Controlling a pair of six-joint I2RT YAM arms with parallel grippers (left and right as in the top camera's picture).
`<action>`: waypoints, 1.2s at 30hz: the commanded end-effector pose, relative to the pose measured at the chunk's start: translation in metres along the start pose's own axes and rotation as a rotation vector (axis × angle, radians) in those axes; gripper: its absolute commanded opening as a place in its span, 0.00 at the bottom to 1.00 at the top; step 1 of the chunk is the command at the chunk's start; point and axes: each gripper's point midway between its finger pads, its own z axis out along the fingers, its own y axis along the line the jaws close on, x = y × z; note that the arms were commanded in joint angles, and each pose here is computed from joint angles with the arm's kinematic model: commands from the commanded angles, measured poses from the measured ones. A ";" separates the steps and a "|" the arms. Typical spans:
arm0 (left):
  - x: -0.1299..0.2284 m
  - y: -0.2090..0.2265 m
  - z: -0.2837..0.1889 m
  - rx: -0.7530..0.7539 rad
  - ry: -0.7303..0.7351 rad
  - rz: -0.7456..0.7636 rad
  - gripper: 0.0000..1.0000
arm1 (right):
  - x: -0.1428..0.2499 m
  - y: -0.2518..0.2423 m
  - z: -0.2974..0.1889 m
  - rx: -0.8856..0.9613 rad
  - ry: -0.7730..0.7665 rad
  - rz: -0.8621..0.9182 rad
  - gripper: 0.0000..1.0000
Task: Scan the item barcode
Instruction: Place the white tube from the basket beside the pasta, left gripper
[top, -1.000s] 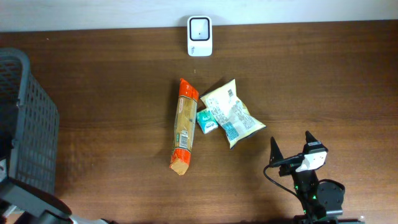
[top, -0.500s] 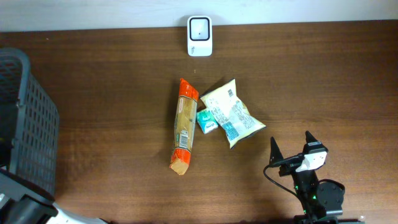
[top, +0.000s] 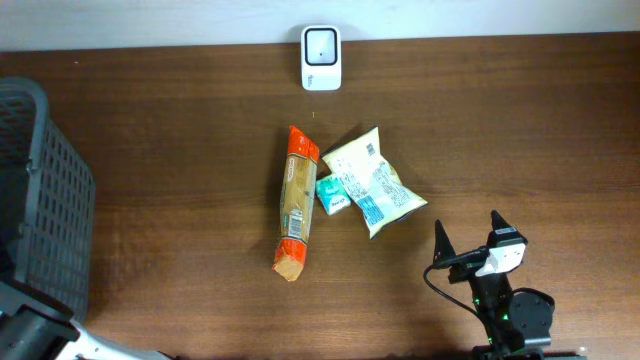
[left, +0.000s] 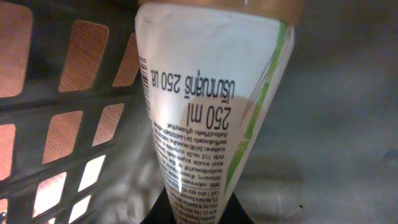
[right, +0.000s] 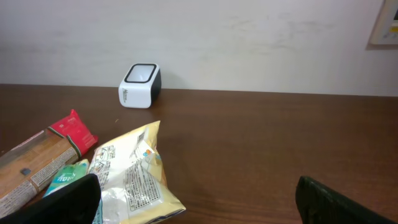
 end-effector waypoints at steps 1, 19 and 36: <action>0.016 -0.028 0.019 0.088 0.062 0.028 0.00 | 0.002 0.001 0.000 -0.009 0.001 0.011 0.99; -0.106 -0.029 -0.373 -0.032 -0.961 -0.076 0.00 | 0.002 0.001 0.000 -0.009 0.001 0.011 0.99; 0.061 -0.425 -0.314 0.738 -0.332 0.451 0.00 | 0.002 0.001 0.000 -0.009 0.001 0.011 0.99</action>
